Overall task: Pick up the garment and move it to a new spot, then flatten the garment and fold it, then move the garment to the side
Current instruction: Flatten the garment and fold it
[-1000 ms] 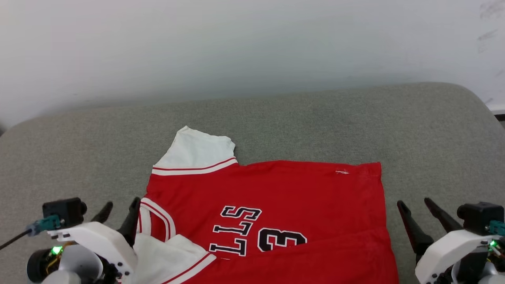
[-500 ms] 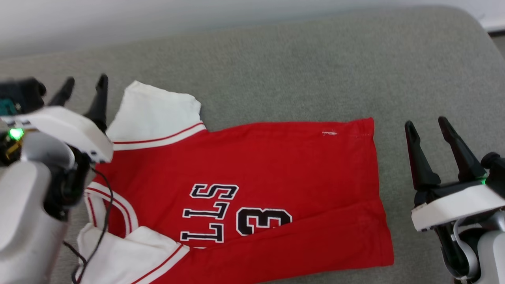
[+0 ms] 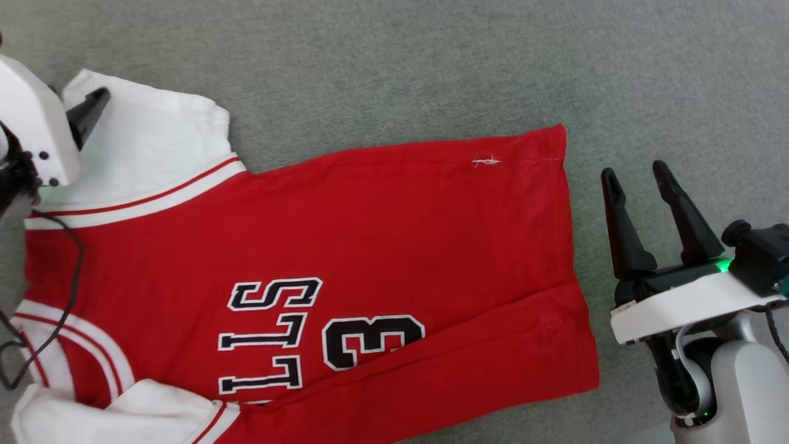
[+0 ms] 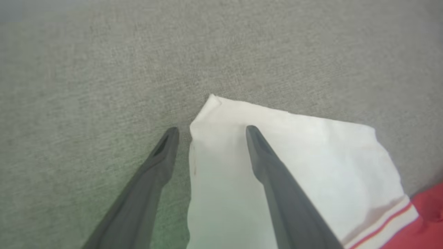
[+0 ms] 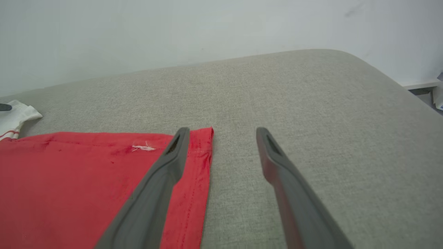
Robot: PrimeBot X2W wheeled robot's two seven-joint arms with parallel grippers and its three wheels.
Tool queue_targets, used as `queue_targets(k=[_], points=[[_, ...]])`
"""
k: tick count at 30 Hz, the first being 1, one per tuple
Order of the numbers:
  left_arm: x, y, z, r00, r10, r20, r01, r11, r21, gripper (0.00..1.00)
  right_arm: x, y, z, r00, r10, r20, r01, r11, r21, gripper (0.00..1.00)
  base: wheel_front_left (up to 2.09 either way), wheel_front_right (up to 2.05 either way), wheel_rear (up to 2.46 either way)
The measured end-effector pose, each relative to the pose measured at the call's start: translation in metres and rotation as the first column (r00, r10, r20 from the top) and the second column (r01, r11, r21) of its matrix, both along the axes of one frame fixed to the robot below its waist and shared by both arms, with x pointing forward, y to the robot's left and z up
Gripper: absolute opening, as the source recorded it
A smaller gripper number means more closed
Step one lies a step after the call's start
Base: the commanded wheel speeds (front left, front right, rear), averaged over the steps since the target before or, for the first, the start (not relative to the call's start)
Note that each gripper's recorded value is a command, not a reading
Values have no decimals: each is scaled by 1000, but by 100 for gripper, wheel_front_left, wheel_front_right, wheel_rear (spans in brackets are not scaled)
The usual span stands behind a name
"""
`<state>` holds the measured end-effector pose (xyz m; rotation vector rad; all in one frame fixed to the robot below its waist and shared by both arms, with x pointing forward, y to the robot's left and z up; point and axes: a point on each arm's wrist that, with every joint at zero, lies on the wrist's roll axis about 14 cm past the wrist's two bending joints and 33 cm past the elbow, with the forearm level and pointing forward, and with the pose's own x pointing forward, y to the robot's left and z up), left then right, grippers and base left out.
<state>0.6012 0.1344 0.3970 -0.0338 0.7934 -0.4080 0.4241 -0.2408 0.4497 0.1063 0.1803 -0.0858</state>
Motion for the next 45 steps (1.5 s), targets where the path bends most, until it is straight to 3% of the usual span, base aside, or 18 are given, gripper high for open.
queue_targets(k=[7,8,9,10,19,25,28,38,39,41,45], points=[[-8,3,-30,976,-42,-215,57,996,62,100,-6,-11,-18,998,-43,-46,44,999,15,100,0,0,0],[-8,3,-31,973,-41,-228,56,996,63,54,-6,-11,-20,998,-47,-52,48,999,22,100,0,0,0],[-9,0,-33,971,-47,-234,64,996,62,24,-6,-12,-21,997,-50,-56,51,998,26,100,0,0,0],[-9,-1,-33,970,-50,-237,67,996,61,0,-6,-12,-23,997,-51,-63,53,998,36,100,0,0,0],[-11,-7,-29,982,-20,-189,29,999,46,0,8,-16,-36,990,-16,-143,38,988,151,100,0,0,0],[-15,-10,-12,993,-19,-120,23,999,24,0,29,-8,-51,951,101,-291,-44,980,195,100,0,0,0],[-14,-10,4,998,-20,-63,20,1000,0,0,41,0,-57,918,167,-360,-96,974,207,100,0,0,0],[-18,1,29,998,-7,58,9,1000,-26,0,56,20,-87,733,295,-613,-195,954,227,100,0,0,0],[-18,2,30,998,-4,66,6,1000,-30,0,56,21,-89,719,299,-628,-195,953,230,51,0,0,0],[-21,7,29,998,8,67,-6,1000,-30,0,56,22,-90,696,307,-649,-197,951,239,0,0,0,0],[-25,13,32,996,31,86,-28,999,-40,0,59,26,-84,697,312,-646,-217,950,224,0,0,0,0]])
